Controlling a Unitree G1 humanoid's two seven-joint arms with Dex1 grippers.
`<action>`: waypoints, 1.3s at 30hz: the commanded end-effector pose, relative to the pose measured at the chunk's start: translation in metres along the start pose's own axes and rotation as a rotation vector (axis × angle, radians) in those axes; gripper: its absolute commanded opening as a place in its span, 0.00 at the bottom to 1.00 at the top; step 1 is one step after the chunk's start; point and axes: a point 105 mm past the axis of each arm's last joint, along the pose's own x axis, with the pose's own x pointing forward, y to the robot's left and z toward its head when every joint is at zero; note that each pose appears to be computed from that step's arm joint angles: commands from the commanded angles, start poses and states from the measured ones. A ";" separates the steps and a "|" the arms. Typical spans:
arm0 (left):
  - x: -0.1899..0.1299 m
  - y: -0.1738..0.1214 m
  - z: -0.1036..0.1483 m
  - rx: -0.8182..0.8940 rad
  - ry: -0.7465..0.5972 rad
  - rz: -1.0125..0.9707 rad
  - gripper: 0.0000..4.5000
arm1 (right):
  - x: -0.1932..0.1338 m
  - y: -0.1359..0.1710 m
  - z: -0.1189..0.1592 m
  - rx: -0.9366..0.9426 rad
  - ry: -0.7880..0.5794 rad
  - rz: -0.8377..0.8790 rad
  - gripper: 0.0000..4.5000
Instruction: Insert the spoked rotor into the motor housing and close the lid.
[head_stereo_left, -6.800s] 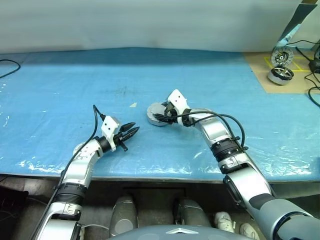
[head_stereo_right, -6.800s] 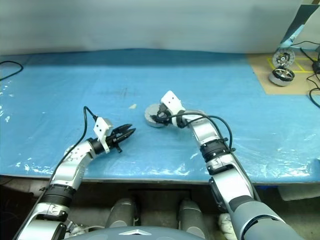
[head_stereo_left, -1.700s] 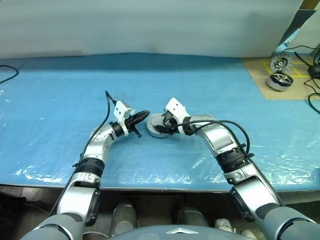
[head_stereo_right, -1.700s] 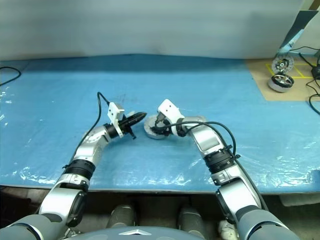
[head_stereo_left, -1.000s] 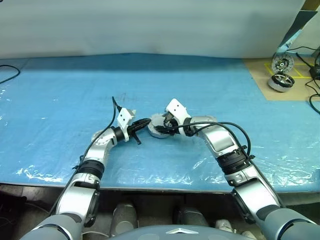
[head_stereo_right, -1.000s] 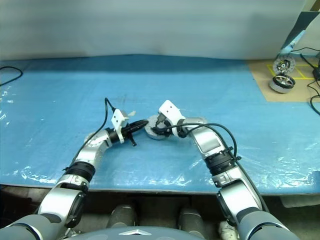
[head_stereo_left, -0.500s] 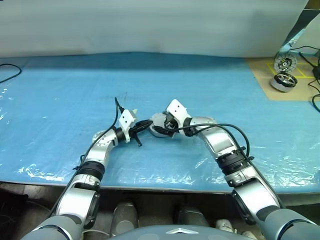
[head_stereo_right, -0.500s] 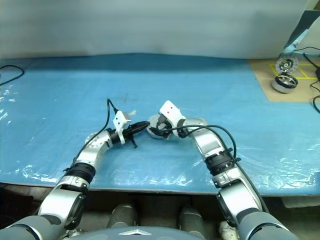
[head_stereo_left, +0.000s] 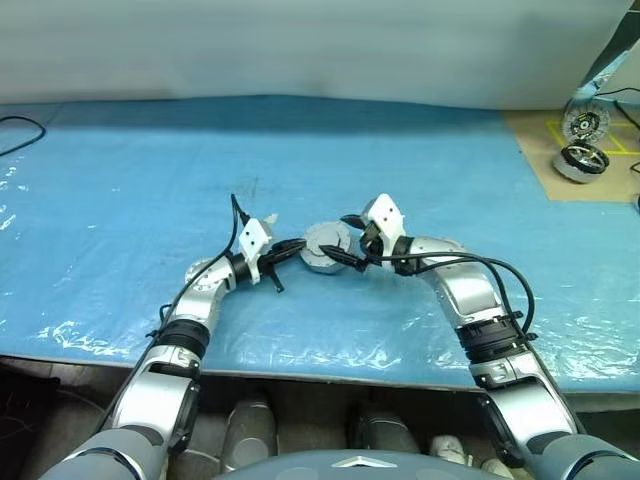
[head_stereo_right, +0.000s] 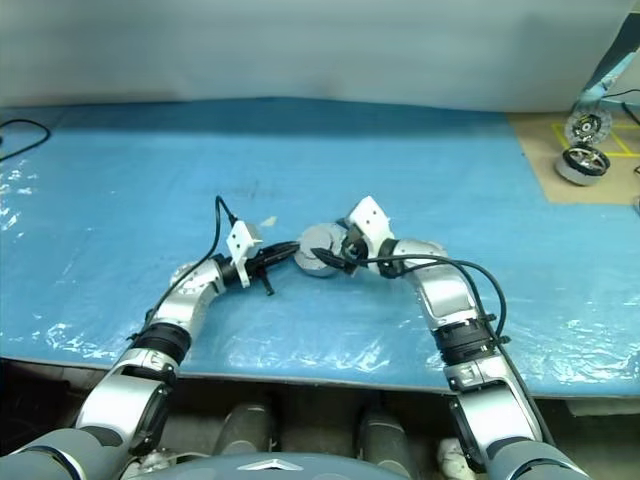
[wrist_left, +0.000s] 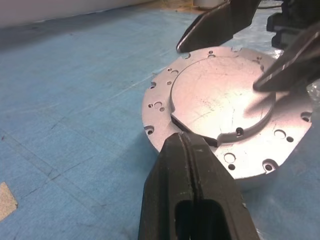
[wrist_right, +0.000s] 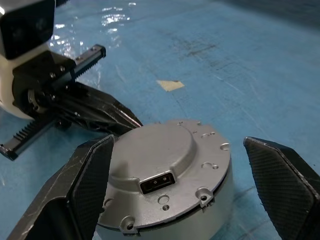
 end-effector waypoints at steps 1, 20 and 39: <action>0.000 -0.015 -0.021 -0.036 0.088 -0.051 0.00 | -0.012 -0.006 0.013 0.082 -0.060 -0.014 0.98; -0.004 -0.013 -0.018 -0.035 0.099 -0.048 0.00 | -0.017 0.006 -0.018 0.709 -0.042 0.010 0.98; -0.009 -0.010 -0.029 -0.039 0.118 -0.024 0.00 | -0.004 0.008 -0.017 0.735 -0.057 0.022 0.54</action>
